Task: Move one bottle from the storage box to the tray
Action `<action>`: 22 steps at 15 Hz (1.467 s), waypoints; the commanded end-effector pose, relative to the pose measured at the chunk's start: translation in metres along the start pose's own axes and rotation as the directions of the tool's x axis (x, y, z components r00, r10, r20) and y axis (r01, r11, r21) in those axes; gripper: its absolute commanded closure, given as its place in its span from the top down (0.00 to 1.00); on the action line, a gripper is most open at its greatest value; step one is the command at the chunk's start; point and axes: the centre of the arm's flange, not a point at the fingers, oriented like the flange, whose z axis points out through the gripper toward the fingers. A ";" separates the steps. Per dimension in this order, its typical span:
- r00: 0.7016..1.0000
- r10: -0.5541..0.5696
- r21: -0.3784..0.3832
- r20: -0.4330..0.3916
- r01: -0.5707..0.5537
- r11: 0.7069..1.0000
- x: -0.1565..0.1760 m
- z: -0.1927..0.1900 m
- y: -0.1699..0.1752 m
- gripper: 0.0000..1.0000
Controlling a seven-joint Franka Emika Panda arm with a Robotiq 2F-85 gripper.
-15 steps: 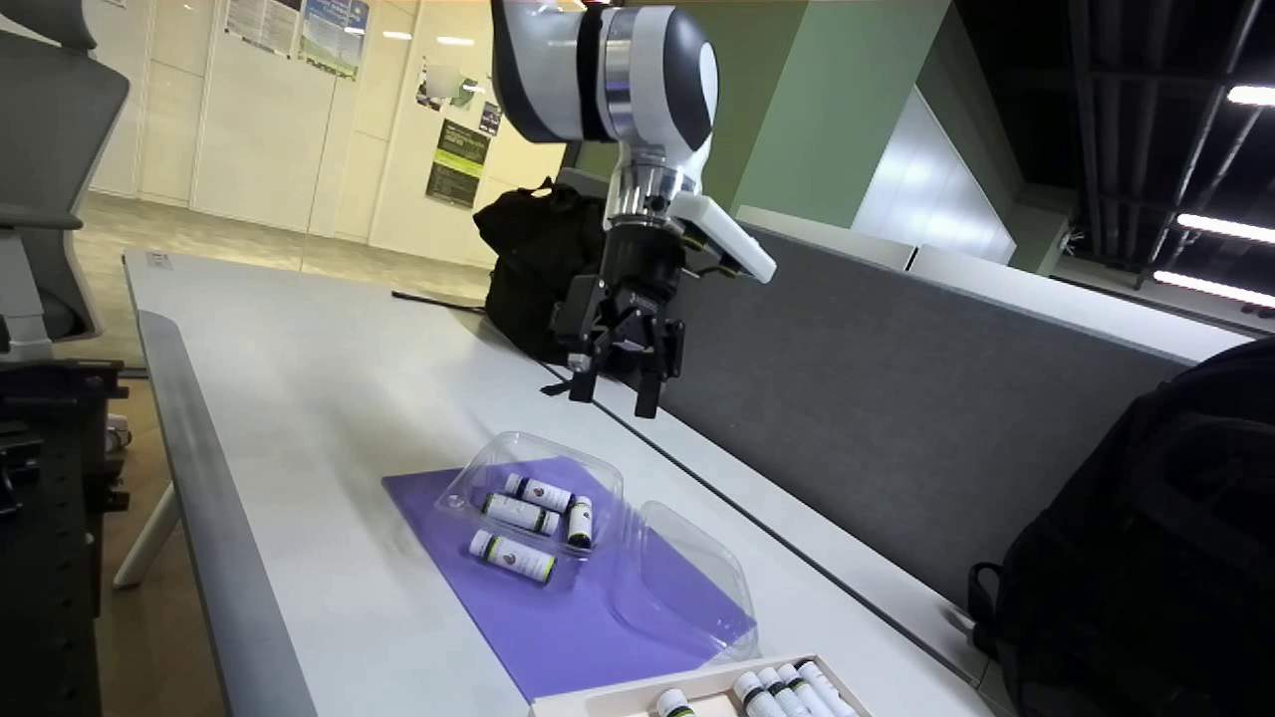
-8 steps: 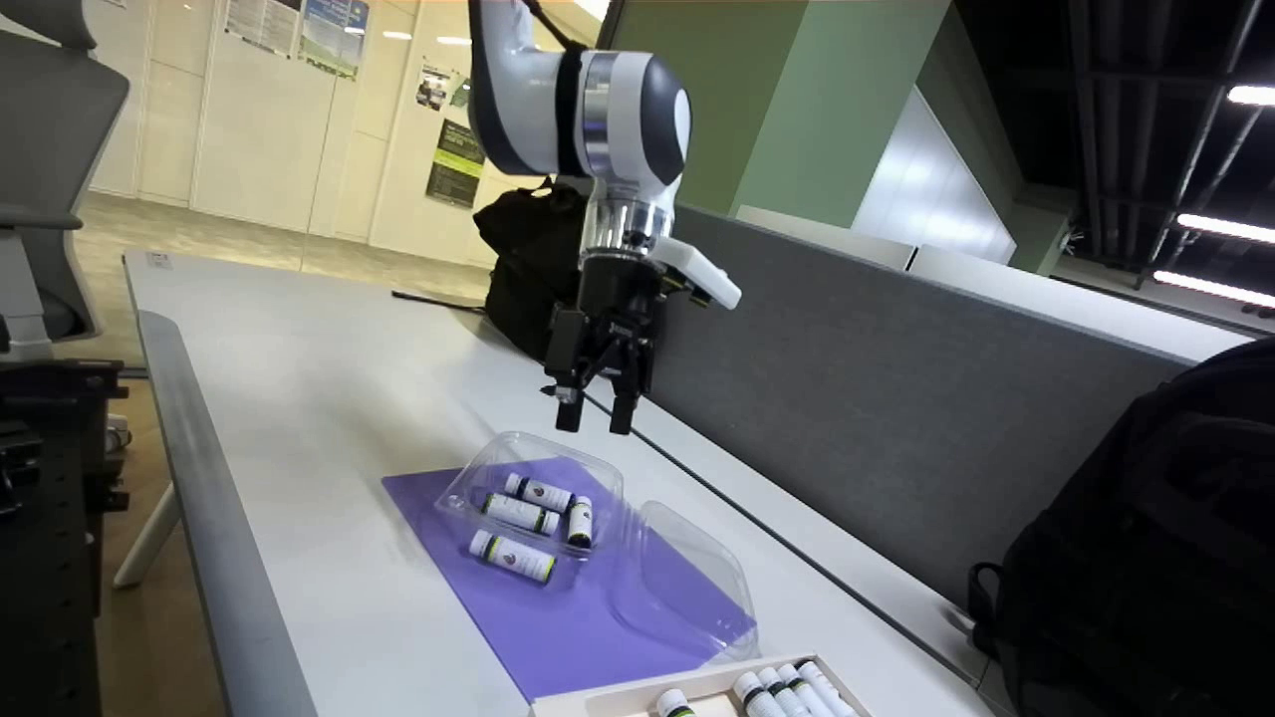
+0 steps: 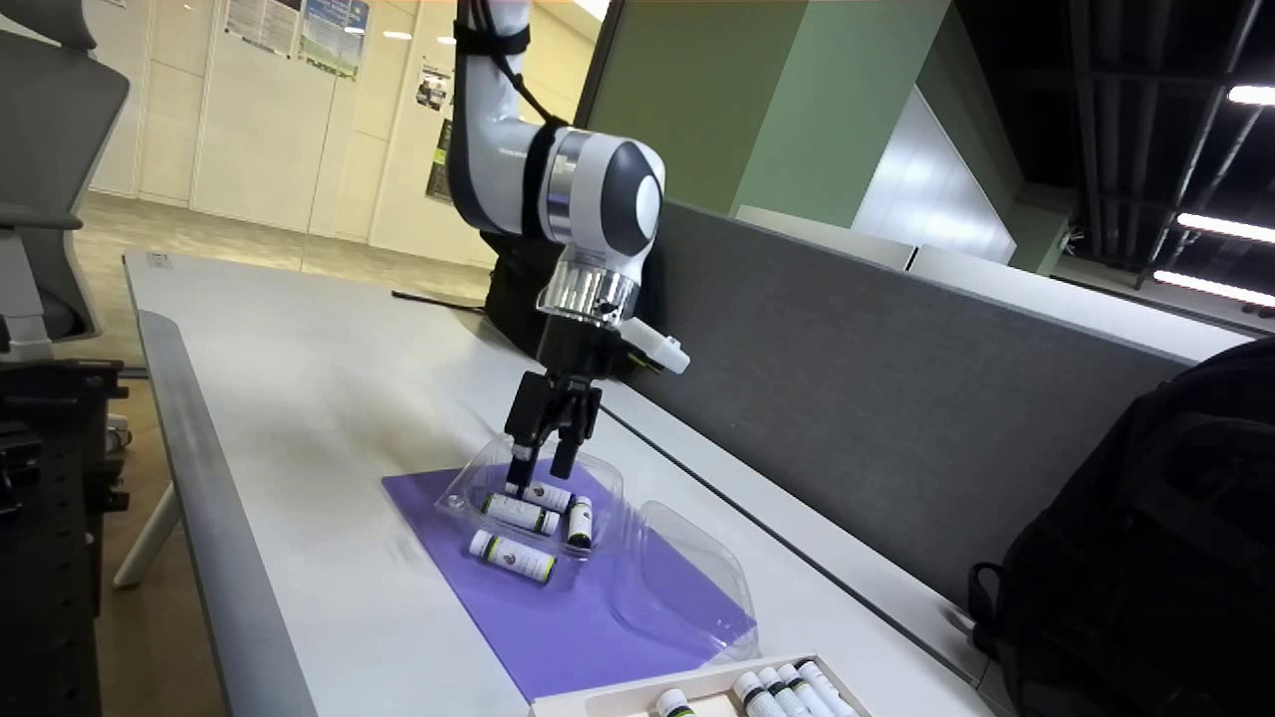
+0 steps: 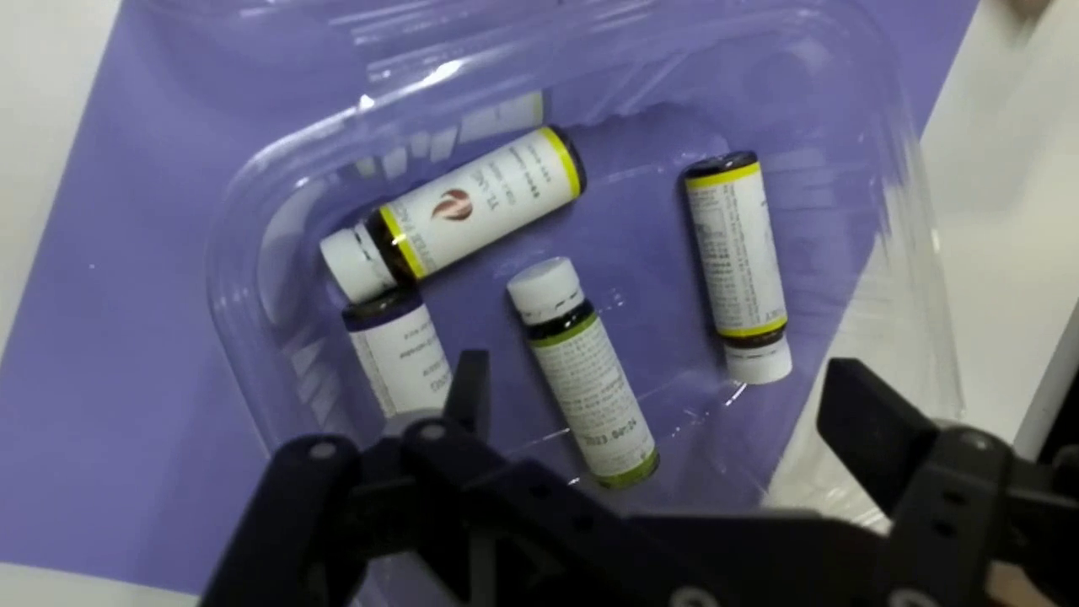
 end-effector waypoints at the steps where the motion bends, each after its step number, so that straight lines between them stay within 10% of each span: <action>1: 0.999 -0.043 0.008 -0.030 0.043 0.999 0.002 0.012 0.008 1.00; 13: 0.999 -0.025 0.016 -0.036 0.025 1.000 0.002 0.046 0.003 1.00; 14: 0.999 -0.025 0.014 -0.042 0.025 1.000 0.001 0.048 0.003 0.75; 22: 0.998 0.035 -0.001 -0.054 -0.035 0.999 -0.008 0.043 0.001 0.25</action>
